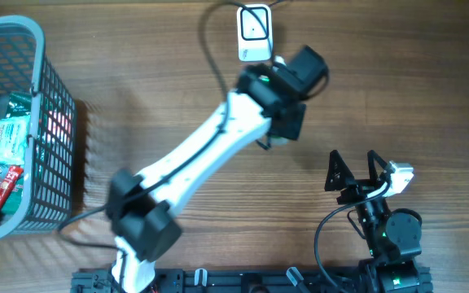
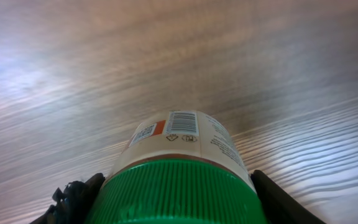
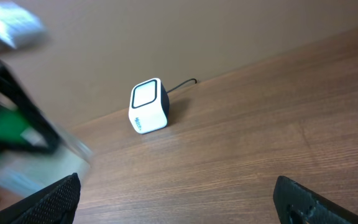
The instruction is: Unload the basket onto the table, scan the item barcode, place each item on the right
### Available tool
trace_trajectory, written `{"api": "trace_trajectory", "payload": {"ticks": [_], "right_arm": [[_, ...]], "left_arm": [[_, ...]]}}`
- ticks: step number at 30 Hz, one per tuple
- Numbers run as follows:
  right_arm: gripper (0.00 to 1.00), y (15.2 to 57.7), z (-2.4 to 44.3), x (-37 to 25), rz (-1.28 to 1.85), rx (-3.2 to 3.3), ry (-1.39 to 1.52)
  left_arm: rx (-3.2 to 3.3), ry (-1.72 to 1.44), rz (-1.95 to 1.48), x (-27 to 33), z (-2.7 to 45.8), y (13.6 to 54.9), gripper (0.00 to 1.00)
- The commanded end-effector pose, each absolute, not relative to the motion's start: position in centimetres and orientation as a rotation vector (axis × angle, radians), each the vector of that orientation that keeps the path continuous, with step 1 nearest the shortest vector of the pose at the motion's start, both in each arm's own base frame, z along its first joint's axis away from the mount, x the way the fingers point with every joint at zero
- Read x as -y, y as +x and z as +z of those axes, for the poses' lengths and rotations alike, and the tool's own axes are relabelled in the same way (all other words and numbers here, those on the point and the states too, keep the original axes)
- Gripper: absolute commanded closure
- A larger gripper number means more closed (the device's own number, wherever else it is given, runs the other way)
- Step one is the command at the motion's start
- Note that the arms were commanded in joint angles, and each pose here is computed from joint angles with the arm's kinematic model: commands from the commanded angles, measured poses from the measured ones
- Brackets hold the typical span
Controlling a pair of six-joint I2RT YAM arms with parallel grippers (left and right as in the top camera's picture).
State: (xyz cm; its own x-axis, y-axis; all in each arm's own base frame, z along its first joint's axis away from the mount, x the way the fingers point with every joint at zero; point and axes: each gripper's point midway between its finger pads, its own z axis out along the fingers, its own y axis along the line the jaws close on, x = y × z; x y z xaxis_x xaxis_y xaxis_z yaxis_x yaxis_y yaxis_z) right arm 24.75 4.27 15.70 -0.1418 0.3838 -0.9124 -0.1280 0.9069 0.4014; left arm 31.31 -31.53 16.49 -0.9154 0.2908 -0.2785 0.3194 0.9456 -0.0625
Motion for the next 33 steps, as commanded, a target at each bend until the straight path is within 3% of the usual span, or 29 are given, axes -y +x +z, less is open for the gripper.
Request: {"api": "trace_trajectory", "payload": {"ticks": [1, 8, 19, 24, 28, 31, 33], "right_arm": [[0.00, 24.8, 15.7, -4.1, 0.427, -1.655, 0.191], [0.00, 24.8, 15.7, -4.1, 0.427, -1.655, 0.191], [0.00, 24.8, 15.7, -4.1, 0.427, -1.655, 0.191], [0.00, 24.8, 15.7, -4.1, 0.427, -1.655, 0.191], [0.00, 24.8, 15.7, -4.1, 0.427, -1.655, 0.191], [0.00, 24.8, 15.7, -4.1, 0.427, -1.655, 0.191], [0.00, 24.8, 15.7, -4.1, 0.427, -1.654, 0.191]], "left_arm": [[-2.852, 0.566, -0.095, 32.9, 13.2, 31.7, 0.43], [-2.871, 0.818, -0.005, 34.1, 7.9, 31.4, 0.43], [-2.835, 0.944, -0.148, 37.3, 4.9, 31.5, 0.39], [-2.834, 0.943, -0.150, 37.3, 4.9, 31.6, 0.24], [-2.853, 0.947, -0.134, 36.9, 4.3, 31.2, 0.21], [-2.867, 0.943, -0.125, 36.7, 3.9, 30.9, 0.00], [-2.850, 0.936, -0.140, 36.9, 4.8, 31.2, 0.00]]}}
